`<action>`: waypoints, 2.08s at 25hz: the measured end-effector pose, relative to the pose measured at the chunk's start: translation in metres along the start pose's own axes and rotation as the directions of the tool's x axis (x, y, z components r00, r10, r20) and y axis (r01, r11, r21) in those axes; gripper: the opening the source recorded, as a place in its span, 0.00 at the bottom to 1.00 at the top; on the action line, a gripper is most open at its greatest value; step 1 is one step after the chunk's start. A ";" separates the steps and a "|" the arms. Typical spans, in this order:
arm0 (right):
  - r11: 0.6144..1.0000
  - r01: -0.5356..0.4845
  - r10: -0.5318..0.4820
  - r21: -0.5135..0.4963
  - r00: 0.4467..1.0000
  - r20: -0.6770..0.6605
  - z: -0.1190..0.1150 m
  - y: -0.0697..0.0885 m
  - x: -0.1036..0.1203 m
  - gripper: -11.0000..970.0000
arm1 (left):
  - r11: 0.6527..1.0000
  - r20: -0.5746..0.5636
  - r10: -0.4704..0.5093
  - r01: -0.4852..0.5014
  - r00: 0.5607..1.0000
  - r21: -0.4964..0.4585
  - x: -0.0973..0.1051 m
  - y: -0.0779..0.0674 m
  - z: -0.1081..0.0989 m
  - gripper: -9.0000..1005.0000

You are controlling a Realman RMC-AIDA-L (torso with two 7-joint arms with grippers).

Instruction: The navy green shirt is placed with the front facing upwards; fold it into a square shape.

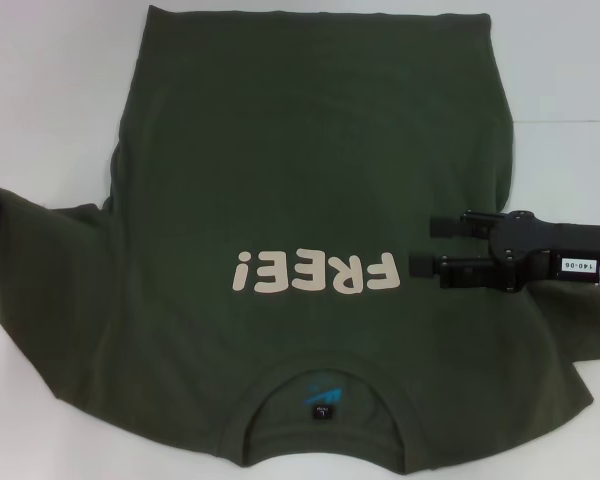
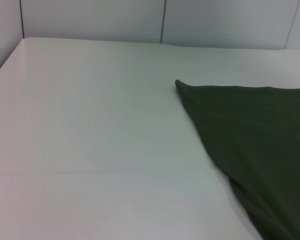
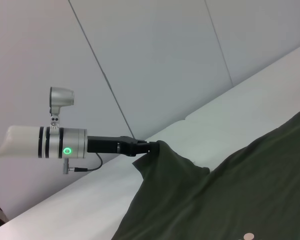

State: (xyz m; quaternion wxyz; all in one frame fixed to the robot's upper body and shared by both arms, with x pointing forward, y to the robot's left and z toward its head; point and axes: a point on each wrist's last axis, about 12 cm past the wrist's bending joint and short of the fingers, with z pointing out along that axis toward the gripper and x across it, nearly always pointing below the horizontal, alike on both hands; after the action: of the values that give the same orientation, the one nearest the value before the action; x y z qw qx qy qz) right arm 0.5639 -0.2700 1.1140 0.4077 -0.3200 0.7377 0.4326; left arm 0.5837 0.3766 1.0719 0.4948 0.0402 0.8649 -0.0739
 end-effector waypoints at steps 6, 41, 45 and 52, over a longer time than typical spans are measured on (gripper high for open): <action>1.000 0.002 -0.002 0.000 1.000 0.000 0.000 0.000 0.000 0.96 | 0.995 -0.013 0.006 -0.005 1.000 0.096 0.001 -0.018 -0.003 0.06; 0.984 -0.162 0.161 0.071 0.987 0.021 -0.011 -0.009 0.000 0.96 | 0.686 -0.016 -0.207 0.157 0.978 0.710 0.006 -0.130 -0.004 0.68; 0.947 -0.297 0.294 0.120 0.955 0.044 -0.019 -0.016 0.001 0.96 | 0.639 0.058 -0.084 0.009 0.995 0.770 0.010 -0.145 -0.007 0.77; 0.812 -0.539 0.517 0.223 0.842 0.150 -0.044 -0.031 0.009 0.96 | 0.528 0.239 0.165 -0.291 0.957 0.798 0.022 -0.165 -0.009 0.78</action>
State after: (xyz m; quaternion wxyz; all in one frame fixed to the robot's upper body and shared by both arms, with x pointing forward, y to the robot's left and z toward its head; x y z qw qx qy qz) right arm 0.5710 -0.3237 1.1073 0.3395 -0.0289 0.8295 0.4426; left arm 0.5410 0.2156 1.0719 0.4801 0.3747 0.6808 -0.4070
